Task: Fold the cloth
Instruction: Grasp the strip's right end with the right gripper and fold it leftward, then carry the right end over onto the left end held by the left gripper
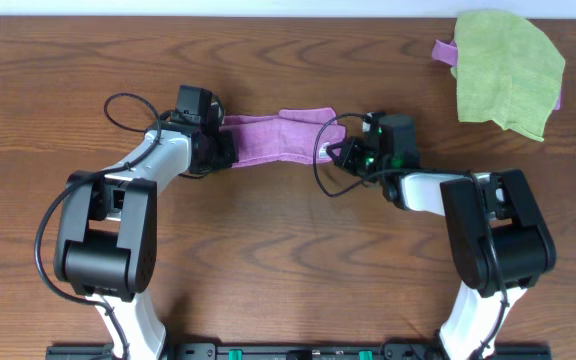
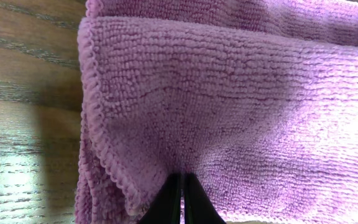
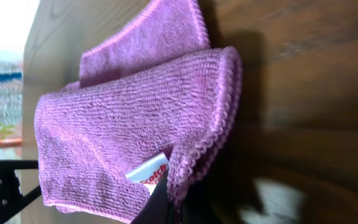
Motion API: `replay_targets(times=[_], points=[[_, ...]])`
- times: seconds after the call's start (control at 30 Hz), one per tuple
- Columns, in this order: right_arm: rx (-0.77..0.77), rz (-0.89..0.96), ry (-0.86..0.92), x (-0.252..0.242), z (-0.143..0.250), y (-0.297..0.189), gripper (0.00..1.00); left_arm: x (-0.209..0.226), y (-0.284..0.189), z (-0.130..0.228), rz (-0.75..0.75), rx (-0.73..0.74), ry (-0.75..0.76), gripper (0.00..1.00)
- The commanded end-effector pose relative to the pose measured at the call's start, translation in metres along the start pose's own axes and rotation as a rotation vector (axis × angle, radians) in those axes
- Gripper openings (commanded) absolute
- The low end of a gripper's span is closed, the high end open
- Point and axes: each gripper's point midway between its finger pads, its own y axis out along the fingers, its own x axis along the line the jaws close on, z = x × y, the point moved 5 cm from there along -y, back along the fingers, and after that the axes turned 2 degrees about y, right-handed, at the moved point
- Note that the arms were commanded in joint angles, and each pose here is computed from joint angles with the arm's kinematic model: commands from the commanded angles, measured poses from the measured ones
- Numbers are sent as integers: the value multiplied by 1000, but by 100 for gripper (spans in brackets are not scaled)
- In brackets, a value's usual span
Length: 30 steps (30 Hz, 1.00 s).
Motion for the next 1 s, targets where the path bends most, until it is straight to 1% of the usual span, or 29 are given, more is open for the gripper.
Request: replay_targets(times=[0.0,0.13,0.23,0.37,0.57,0.67,0.97], points=[[5,-43,-93,24,-10,0,2,9,11,11,-32,55,1,6],[-7,-26,-162,44,-25,-10,1,9,10,12,-36,58,-1,6],[3,10,-194,57,-34,-18,2,14,10,14,-68,64,-12,6],[20,29,-215,71,-40,-29,2,20,9,18,-116,76,-18,6],[-15,13,-291,98,-45,-43,2,21,9,21,-120,90,-53,6],[1,6,-317,108,-40,-42,1,21,9,21,-120,92,-61,6],[60,-65,-451,150,-7,-27,2,19,9,21,-103,96,-71,6]])
